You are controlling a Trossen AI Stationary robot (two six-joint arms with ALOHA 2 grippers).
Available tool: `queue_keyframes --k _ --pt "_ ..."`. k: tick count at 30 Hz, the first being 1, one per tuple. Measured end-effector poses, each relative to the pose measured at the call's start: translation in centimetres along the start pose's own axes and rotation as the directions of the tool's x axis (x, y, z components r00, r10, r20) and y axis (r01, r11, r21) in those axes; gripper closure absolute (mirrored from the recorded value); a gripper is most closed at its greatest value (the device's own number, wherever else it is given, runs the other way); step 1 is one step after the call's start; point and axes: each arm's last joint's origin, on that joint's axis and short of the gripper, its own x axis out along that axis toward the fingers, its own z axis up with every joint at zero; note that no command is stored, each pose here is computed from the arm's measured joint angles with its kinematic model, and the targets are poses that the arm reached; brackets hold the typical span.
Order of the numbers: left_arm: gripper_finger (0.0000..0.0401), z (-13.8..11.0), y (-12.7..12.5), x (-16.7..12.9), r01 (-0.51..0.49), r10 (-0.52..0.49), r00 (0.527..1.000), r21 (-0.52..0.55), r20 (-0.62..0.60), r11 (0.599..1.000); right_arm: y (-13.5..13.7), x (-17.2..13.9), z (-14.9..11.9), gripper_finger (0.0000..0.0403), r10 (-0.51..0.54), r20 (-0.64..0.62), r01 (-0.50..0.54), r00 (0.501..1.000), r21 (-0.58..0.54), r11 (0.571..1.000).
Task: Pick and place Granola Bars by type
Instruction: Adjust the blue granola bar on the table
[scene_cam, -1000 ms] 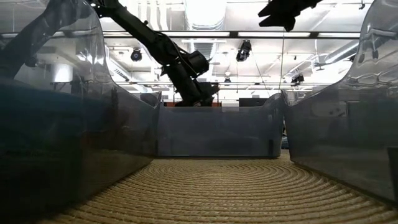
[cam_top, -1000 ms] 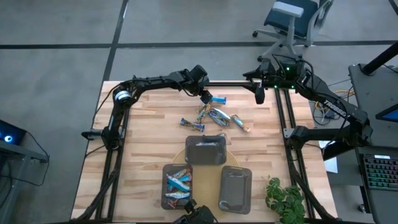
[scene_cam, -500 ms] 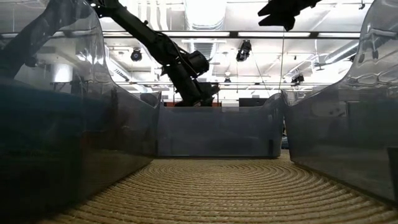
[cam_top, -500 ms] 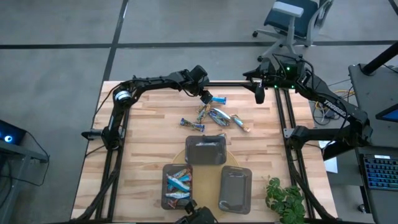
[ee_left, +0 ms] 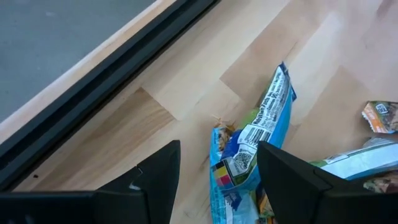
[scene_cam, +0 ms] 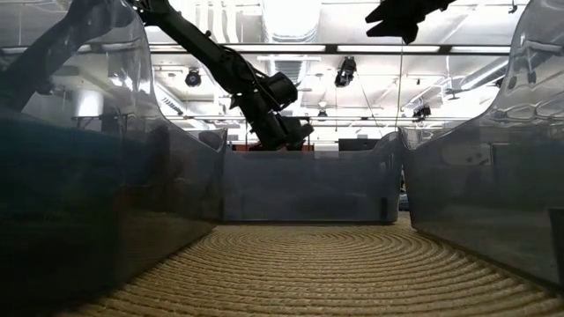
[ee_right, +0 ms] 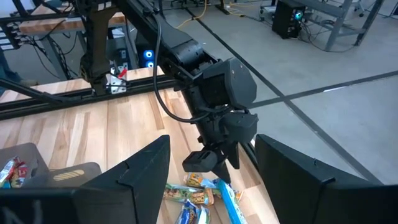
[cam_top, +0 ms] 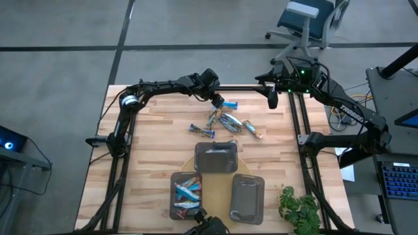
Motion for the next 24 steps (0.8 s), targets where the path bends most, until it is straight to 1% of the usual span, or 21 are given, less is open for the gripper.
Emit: queue_keyframes --k 13,16,20,24 --pt "0.0206 -0.1 -0.2 0.0 -0.004 0.004 1.000 0.004 -0.002 1.000 0.0 0.0 0.0 0.0177 0.000 0.000 0.000 1.000 0.011 1.000" --pt "0.0206 -0.3 -0.2 0.0 0.003 -0.002 0.999 0.004 -0.035 1.000 0.0 0.0 0.0 0.0177 0.000 0.000 0.000 1.000 0.011 1.000" --pt "0.0206 -0.5 -0.8 -0.3 0.019 -0.016 0.996 0.036 -0.085 0.999 0.0 0.0 0.0 0.0177 0.000 0.000 0.000 1.000 0.008 1.000" --pt "0.0206 -0.8 -1.1 -0.3 0.014 -0.008 0.995 0.059 -0.099 0.998 0.0 0.0 0.0 0.0177 0.000 0.000 0.000 1.000 0.001 1.000"
